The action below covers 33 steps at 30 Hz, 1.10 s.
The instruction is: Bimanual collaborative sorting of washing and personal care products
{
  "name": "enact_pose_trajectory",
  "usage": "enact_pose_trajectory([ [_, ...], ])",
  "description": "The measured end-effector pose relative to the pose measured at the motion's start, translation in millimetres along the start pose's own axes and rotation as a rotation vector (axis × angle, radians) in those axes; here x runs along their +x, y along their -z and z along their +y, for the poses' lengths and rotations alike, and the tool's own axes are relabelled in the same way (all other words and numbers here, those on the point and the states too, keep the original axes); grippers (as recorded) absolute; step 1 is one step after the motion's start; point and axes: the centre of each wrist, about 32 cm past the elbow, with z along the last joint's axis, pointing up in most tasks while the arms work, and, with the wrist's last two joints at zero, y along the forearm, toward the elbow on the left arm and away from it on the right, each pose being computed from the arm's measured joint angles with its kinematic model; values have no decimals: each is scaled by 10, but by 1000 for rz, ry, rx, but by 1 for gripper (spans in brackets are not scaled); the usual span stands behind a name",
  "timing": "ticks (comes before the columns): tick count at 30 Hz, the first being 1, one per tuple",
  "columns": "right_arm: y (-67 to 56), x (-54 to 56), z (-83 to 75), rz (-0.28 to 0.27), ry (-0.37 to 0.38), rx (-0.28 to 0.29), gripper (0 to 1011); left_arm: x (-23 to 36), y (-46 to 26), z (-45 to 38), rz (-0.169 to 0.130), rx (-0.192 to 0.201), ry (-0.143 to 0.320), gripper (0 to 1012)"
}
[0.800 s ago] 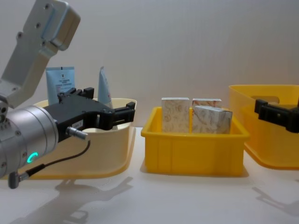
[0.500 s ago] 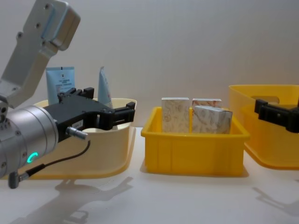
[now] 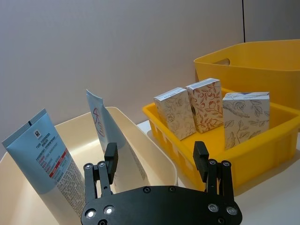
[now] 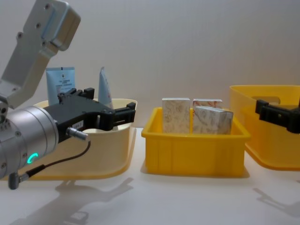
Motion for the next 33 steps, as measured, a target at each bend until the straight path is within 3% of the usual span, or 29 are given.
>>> enact_pose_trajectory([
  [22, -7, -3, 11, 1, -3, -3, 1001, 0, 0, 0, 0, 0, 0, 1003],
  [30, -106, -6, 120, 5, -47, -29, 1001, 0, 0, 0, 0, 0, 0, 1003],
  [33, -225, -10, 208, 6, -83, -39, 1001, 0, 0, 0, 0, 0, 0, 1003],
])
